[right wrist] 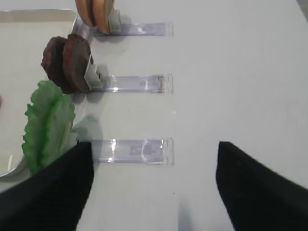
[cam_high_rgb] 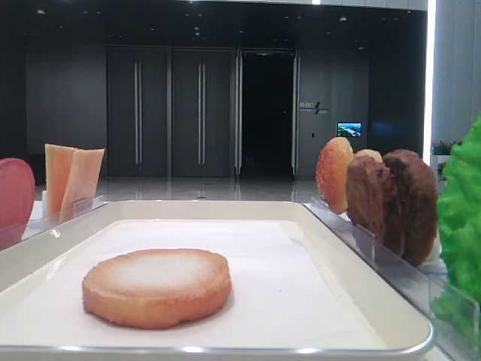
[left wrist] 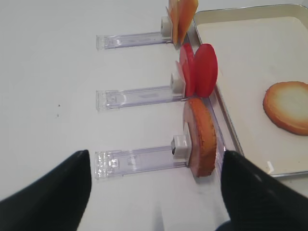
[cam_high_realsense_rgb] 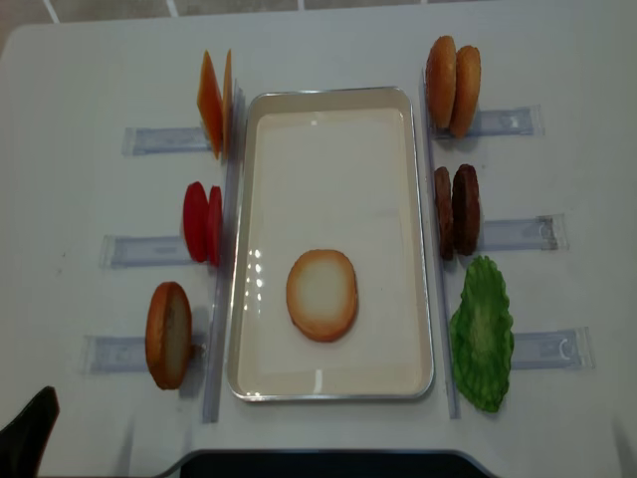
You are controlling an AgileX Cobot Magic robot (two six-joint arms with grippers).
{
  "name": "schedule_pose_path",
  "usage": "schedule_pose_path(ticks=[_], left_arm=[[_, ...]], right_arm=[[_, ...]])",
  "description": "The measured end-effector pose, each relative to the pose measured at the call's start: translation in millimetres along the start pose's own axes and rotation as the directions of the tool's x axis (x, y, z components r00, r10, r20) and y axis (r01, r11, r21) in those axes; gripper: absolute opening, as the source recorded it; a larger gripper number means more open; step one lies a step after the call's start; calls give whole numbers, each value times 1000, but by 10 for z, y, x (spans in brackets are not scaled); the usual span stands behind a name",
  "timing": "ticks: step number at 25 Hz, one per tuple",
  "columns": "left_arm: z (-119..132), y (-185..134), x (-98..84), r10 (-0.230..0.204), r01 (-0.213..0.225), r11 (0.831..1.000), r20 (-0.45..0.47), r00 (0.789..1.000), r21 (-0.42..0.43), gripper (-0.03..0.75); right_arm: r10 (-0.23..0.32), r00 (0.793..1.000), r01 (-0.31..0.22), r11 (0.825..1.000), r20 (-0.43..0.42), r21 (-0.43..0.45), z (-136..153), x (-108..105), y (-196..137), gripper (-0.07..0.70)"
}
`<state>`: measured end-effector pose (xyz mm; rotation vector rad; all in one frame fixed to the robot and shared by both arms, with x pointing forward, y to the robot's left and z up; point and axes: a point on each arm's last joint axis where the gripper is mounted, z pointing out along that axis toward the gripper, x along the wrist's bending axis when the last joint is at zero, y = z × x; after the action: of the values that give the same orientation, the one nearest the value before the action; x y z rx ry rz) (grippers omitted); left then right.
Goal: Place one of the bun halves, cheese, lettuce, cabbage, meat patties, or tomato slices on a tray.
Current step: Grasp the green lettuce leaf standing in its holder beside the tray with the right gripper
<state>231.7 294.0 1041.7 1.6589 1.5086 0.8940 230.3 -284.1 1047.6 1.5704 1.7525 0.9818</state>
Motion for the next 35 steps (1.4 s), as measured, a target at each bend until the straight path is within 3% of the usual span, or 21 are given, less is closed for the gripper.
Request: schedule_pose_path(ticks=[3, 6, 12, 21, 29, 35], left_arm=[[0, 0, -1, 0, 0, 1000, 1, 1000, 0, 643], [0, 0, -1, 0, 0, 1000, 1, 1000, 0, 643], [0, 0, -1, 0, 0, 1000, 1, 1000, 0, 643], [0, 1, -1, 0, 0, 1000, 1, 1000, -1, 643], [0, 1, -1, 0, 0, 1000, 1, 1000, -1, 643], [0, 1, -1, 0, 0, 1000, 1, 1000, -1, 644]], right_arm=[[27, 1000, -26, 995, -10, 100, 87, -12, 93, 534], [52, 999, -47, 973, -13, 226, 233, -39, 222, 534], [109, 994, -87, 898, -26, 431, 532, -77, 516, 534], [163, 986, -117, 804, -25, 583, 1021, -158, 1049, 534], [176, 984, -126, 767, -16, 629, 1310, -216, 1304, 534], [221, 975, -182, 752, 19, 633, 1362, -213, 1359, 534]])
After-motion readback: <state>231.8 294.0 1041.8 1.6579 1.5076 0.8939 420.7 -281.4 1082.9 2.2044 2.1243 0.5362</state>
